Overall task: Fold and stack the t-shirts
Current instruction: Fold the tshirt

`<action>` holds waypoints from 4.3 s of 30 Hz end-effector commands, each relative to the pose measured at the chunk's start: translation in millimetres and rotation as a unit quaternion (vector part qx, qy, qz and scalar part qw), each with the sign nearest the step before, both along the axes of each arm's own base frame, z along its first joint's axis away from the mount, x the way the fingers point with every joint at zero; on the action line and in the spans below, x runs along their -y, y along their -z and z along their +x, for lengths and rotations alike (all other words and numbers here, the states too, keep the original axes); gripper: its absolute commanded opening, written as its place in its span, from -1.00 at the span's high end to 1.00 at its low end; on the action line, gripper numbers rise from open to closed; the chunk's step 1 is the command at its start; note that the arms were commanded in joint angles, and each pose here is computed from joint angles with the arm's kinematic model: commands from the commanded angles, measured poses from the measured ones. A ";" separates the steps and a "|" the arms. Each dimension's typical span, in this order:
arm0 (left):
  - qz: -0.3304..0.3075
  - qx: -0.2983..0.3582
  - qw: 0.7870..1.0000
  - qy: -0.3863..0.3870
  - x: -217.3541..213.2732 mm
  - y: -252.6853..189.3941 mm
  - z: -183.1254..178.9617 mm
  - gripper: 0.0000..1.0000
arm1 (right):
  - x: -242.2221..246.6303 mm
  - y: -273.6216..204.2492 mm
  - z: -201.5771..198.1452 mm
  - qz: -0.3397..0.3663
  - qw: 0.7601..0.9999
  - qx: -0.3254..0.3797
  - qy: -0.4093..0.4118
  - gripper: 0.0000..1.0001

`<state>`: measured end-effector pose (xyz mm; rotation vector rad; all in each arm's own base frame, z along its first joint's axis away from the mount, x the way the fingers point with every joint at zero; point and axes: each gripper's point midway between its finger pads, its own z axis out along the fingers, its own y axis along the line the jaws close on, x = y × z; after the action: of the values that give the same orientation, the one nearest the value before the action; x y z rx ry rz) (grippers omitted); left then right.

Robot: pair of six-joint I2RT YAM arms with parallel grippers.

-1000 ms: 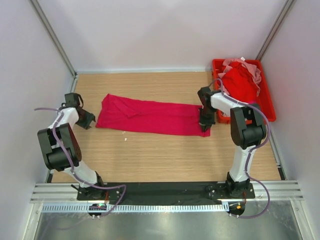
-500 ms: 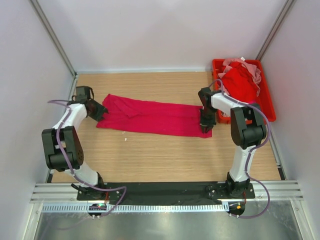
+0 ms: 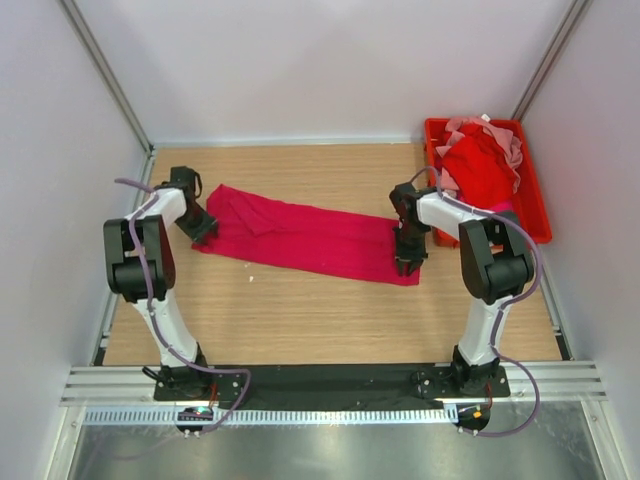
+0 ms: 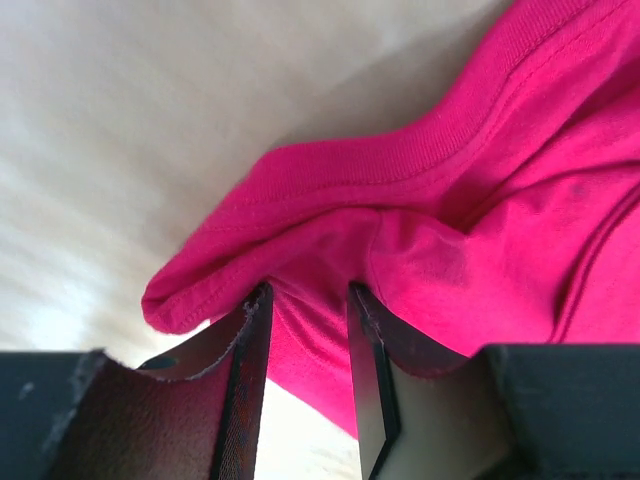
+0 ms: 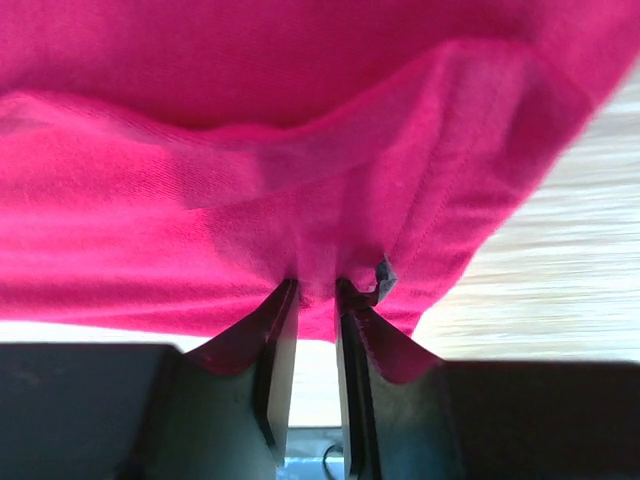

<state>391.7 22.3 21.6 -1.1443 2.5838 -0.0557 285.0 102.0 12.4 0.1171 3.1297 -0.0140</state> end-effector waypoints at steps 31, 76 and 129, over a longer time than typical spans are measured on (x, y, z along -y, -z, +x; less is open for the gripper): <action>-0.020 0.111 0.990 0.083 47.4 -114.4 8.1 -0.08 | -37.7 -15.5 119.2 0.017 0.996 0.079 -0.023 -0.37; 0.097 0.033 0.994 0.022 68.7 -45.6 80.9 -0.25 | -9.2 -125.2 -31.2 0.033 0.987 0.154 -0.025 -0.80; -0.124 0.186 0.947 0.230 177.9 -119.2 86.2 -0.06 | -92.4 -33.3 -59.5 0.233 0.971 0.004 -0.056 -0.55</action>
<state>435.4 -135.8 107.5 -0.5544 2.6631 -0.4787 215.8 187.5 26.9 -0.0320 3.1604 0.6743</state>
